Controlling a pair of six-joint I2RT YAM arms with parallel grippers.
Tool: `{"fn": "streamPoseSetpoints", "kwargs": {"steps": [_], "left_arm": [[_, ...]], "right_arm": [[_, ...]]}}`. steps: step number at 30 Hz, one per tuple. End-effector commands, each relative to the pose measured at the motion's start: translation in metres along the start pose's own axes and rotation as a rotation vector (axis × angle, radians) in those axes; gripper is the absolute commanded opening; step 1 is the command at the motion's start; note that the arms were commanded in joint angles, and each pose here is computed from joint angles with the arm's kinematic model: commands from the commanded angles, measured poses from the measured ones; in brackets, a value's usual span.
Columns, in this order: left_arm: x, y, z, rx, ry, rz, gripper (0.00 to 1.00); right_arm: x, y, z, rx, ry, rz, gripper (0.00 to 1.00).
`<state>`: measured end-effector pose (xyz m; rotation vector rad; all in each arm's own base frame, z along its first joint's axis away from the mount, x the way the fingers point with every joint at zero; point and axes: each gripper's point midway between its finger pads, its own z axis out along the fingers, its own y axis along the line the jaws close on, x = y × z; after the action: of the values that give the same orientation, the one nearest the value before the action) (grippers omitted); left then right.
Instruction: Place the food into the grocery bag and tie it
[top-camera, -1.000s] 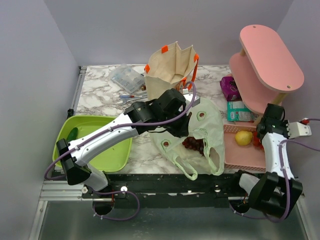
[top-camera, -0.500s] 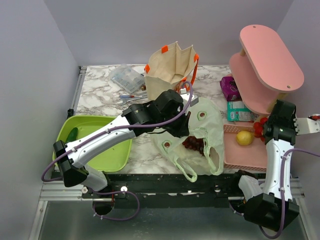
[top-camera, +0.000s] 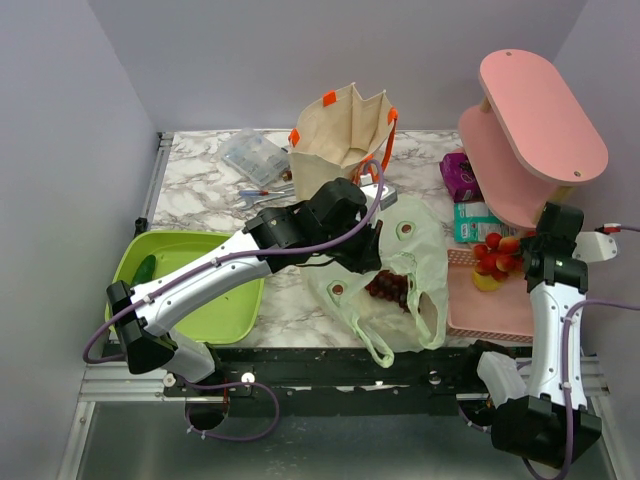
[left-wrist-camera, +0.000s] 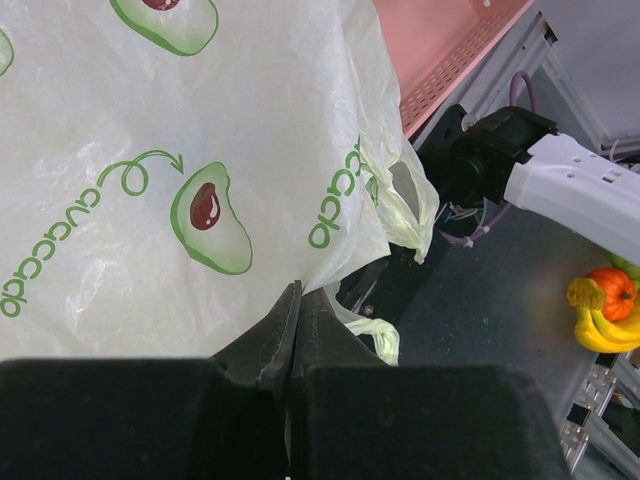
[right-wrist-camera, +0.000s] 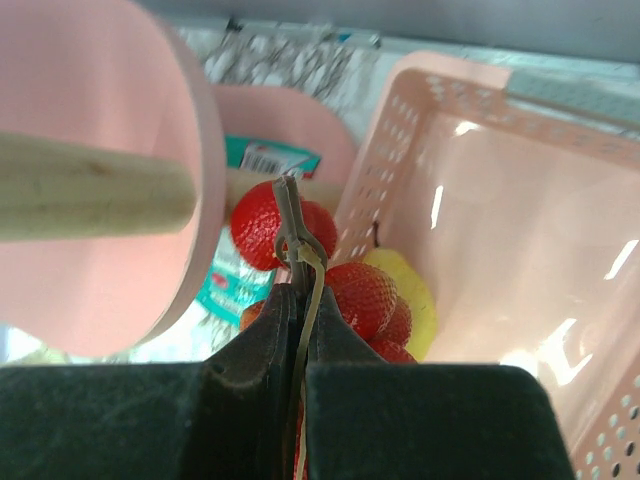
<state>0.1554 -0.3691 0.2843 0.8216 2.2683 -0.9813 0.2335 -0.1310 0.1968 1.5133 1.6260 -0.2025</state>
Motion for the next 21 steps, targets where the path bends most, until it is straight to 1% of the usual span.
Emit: {"fn": "streamPoseSetpoints", "kwargs": {"steps": [1, 3, 13, 14, 21], "left_arm": [[-0.009, -0.012, -0.005, 0.042, -0.033, -0.005, 0.0], [-0.01, -0.012, -0.006, 0.04, -0.032, -0.003, 0.0], [-0.019, -0.017, -0.013, 0.05, -0.054, 0.01, 0.0], [-0.02, -0.018, -0.014, 0.051, -0.056, 0.01, 0.0], [-0.023, -0.022, -0.014, 0.071, -0.063, 0.02, 0.0]], "right_arm": [[0.02, 0.04, -0.017, -0.209, 0.144, -0.005, 0.01], [0.028, 0.049, -0.023, -0.27, 0.19, 0.008, 0.01], [0.037, 0.071, -0.051, -0.395, 0.309, 0.091, 0.01], [0.041, 0.073, -0.055, -0.411, 0.338, 0.09, 0.01], [0.05, 0.072, -0.076, -0.449, 0.42, 0.106, 0.01]]}}
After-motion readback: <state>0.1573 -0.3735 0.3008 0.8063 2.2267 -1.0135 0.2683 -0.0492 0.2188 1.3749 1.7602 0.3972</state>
